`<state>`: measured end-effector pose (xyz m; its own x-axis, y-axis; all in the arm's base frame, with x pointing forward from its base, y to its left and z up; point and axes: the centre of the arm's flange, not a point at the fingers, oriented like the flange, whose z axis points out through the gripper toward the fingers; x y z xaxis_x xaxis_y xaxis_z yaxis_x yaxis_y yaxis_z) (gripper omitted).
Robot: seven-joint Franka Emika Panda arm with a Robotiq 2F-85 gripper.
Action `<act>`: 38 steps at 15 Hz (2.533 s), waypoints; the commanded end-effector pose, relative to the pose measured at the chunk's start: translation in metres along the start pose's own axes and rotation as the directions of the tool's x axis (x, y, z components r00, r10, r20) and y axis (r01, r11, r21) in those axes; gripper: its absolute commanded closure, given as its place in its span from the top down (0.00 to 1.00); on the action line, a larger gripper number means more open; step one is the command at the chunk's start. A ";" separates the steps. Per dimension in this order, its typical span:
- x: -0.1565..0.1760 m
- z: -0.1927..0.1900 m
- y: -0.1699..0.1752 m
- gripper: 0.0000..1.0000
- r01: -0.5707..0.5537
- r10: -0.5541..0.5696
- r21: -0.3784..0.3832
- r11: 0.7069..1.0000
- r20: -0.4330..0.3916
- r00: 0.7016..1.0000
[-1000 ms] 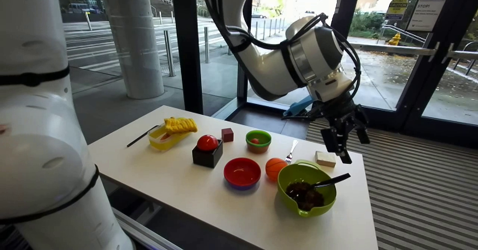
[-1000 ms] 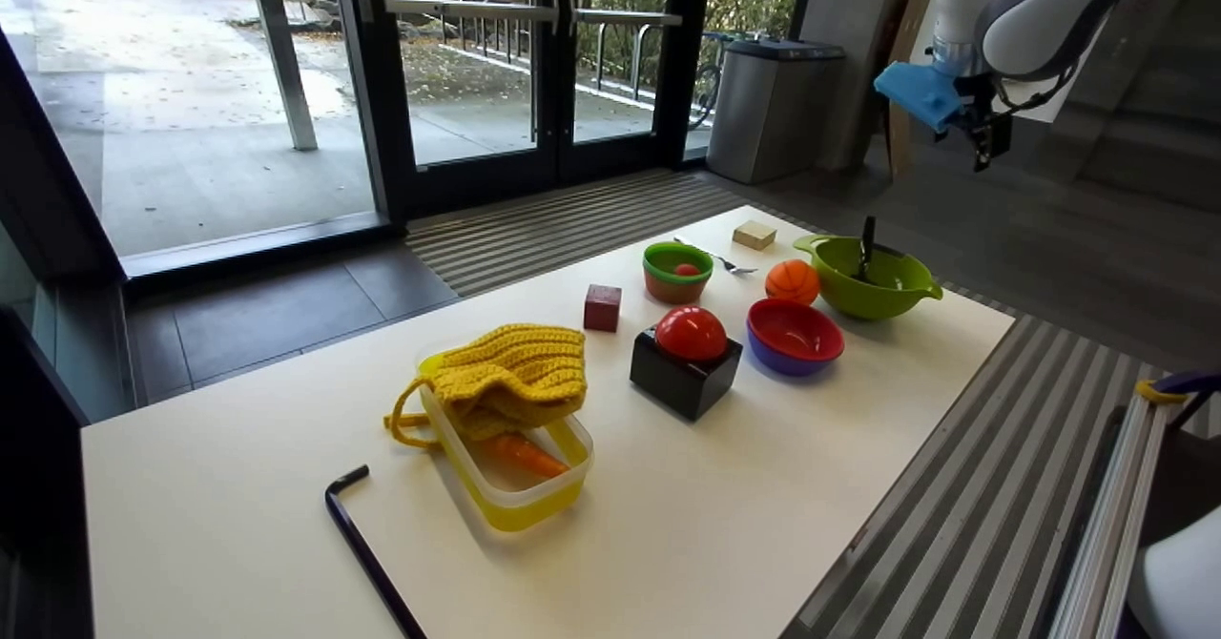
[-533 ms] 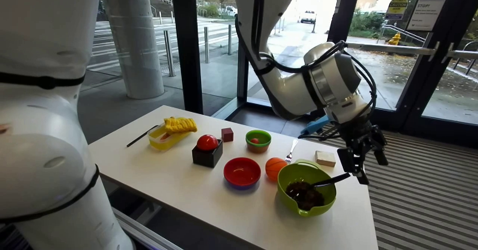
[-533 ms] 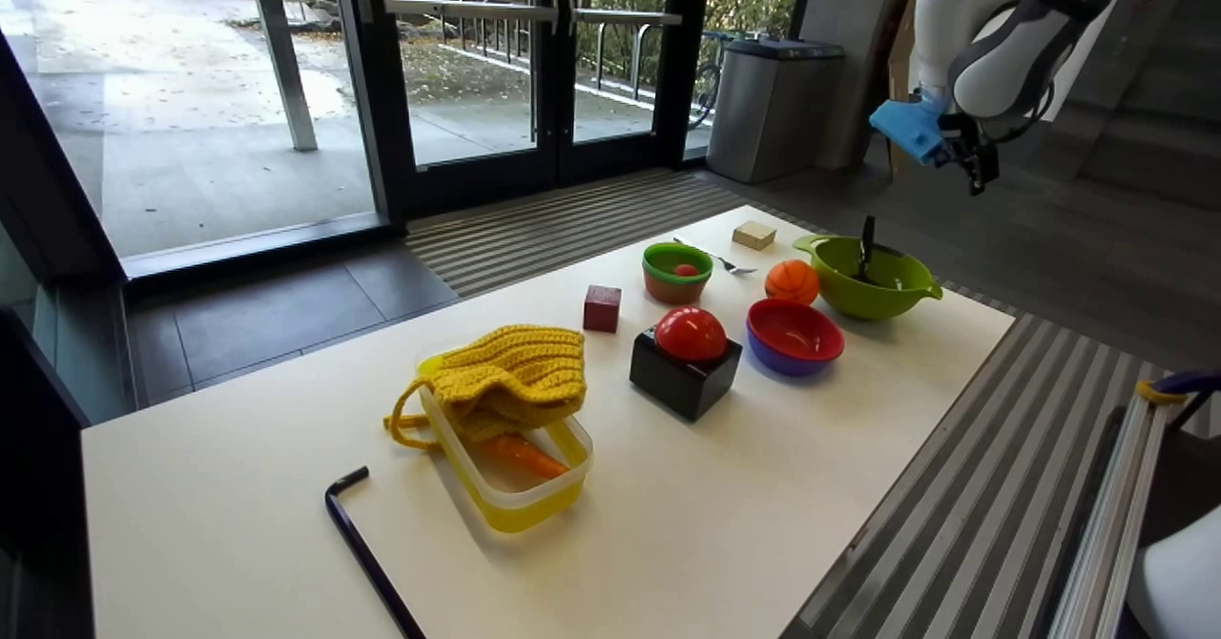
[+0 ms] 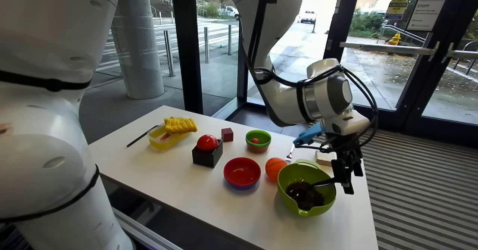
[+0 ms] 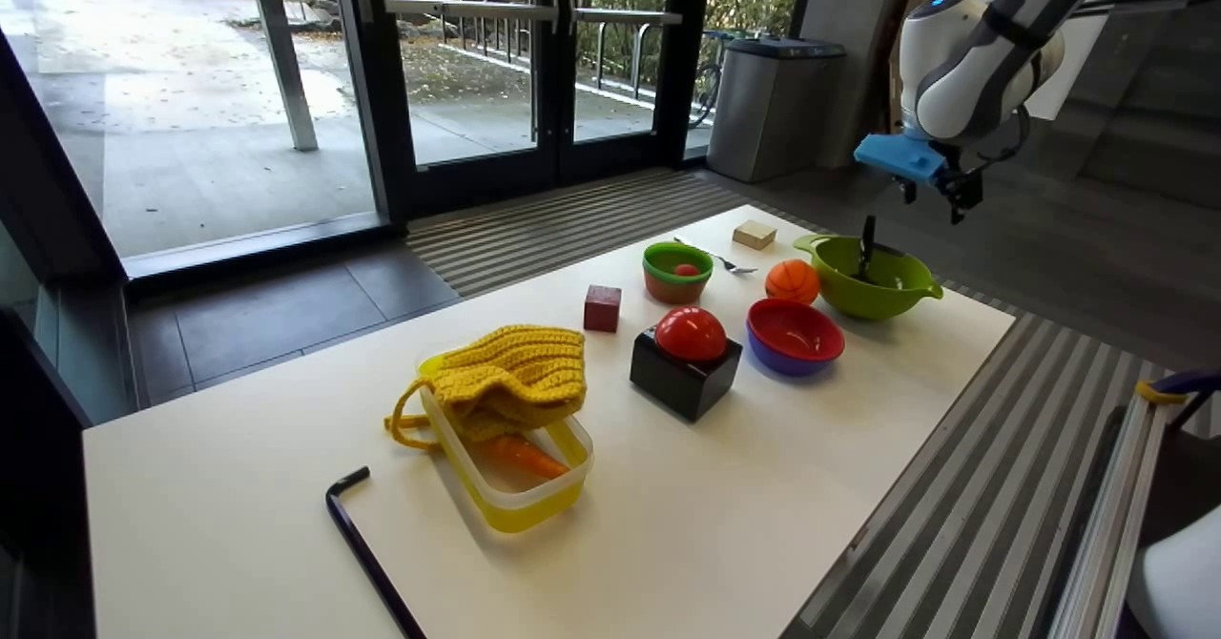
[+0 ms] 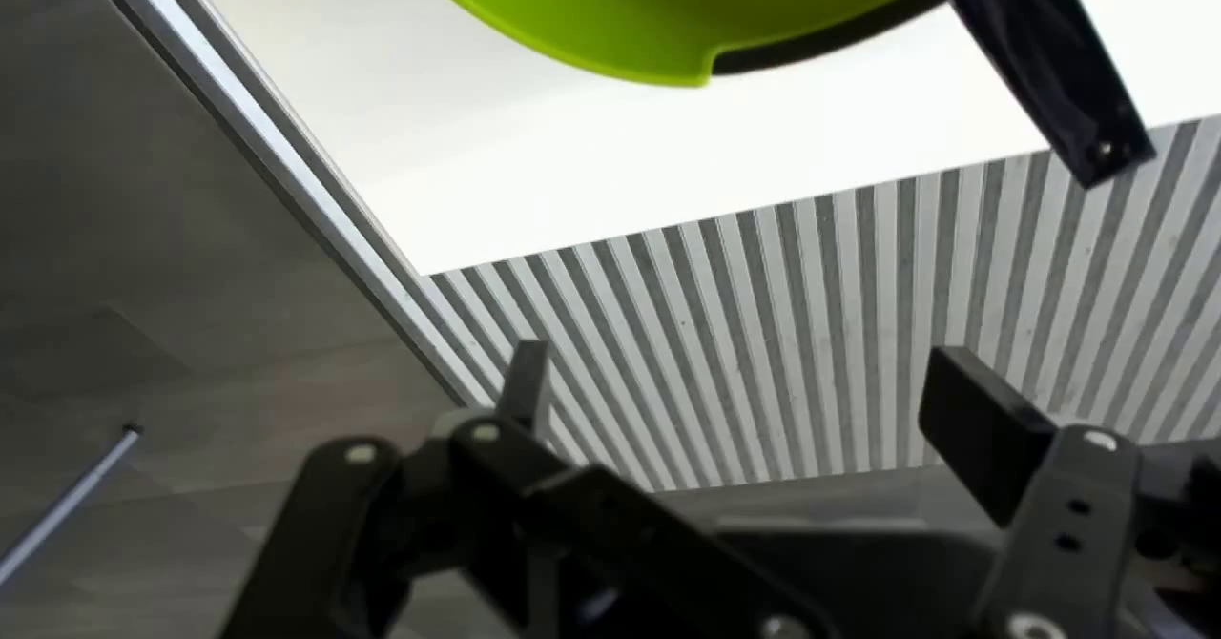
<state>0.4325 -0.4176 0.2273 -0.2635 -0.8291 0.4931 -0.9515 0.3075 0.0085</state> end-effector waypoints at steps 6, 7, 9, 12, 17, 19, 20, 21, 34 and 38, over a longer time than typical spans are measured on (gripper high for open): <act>0.029 -0.003 -0.001 1.00 0.462 -0.464 0.047 0.886 0.114 0.878; 0.028 -0.004 0.002 1.00 0.508 -0.510 0.046 0.860 0.131 0.850; 0.017 0.006 0.000 1.00 0.468 -0.470 0.046 0.882 0.106 0.876; 0.016 0.009 -0.001 1.00 0.473 -0.475 0.045 0.880 0.099 0.874; 0.010 -0.004 -0.011 1.00 0.631 -0.636 0.150 0.761 -0.020 0.772; 0.008 -0.007 -0.016 1.00 0.689 -0.692 0.186 0.700 -0.062 0.720; 0.008 -0.007 -0.018 1.00 0.712 -0.716 0.204 0.672 -0.066 0.695; 0.009 -0.006 -0.020 1.00 0.729 -0.739 0.228 0.645 -0.056 0.672; -0.002 0.027 -0.020 0.91 0.795 -0.852 0.338 0.504 0.046 0.521; 0.005 0.033 -0.025 1.00 0.790 -0.839 0.321 0.523 0.033 0.543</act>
<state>0.4441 -0.4356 0.2036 0.6618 -0.7193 0.2112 -0.7474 -0.6550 0.1115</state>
